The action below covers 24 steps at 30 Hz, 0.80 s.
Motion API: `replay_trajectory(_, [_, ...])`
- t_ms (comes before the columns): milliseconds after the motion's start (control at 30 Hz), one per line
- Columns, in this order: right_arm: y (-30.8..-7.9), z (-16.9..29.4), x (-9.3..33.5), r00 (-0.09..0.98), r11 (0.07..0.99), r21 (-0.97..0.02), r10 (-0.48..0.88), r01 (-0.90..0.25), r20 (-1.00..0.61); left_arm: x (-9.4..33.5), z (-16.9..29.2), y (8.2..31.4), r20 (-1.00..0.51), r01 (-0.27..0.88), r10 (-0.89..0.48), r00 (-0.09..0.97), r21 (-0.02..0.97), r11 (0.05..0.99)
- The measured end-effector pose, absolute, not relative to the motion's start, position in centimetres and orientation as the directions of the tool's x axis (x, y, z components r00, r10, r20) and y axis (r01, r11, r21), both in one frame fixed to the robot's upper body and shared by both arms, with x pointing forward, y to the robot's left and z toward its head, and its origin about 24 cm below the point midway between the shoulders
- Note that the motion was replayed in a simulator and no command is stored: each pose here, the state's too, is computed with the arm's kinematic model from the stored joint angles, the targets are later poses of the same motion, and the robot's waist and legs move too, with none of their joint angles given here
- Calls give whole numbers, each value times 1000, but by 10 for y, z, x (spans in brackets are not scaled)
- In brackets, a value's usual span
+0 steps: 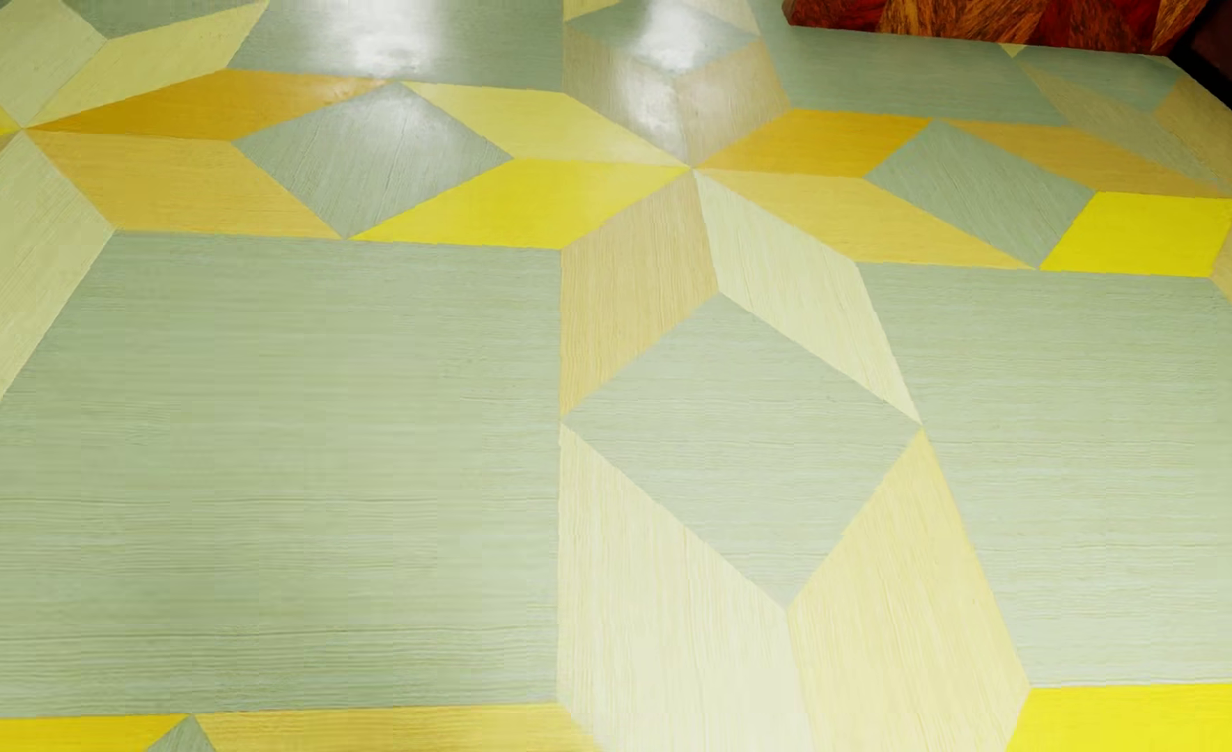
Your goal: Walk towards the chair
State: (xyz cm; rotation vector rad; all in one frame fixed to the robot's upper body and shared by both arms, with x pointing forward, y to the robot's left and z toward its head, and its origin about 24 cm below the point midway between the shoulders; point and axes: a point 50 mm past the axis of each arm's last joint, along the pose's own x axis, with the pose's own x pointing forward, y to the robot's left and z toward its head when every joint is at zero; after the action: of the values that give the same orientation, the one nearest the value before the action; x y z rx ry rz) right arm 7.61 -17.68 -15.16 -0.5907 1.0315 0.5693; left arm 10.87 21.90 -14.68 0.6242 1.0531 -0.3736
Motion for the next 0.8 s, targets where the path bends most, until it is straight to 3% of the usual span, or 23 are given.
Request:
replay_trajectory(233, [-179,-157,10,267,743,-74,144,-666,-953,213,-92,240,-694,407,45,718,472,782])
replay_trajectory(333, [-174,-159,5,242,737,-56,148,-674,-959,225,-79,230,-633,360,15,774,459,812])
replay_trajectory(400, [-171,-156,19,286,737,-74,167,-672,-944,217,-82,222,-631,370,-15,775,434,822])
replay_trajectory(467, [-174,-154,39,336,737,-113,161,-666,-928,182,-107,216,-721,416,-21,693,376,828])
replay_trajectory(633, [-208,-135,119,531,766,-298,66,-570,-845,79,-159,212,-935,615,6,355,238,752])
replay_trajectory(800, [-240,-89,189,727,774,-462,-3,-433,-686,17,-162,231,-973,582,66,221,186,791])
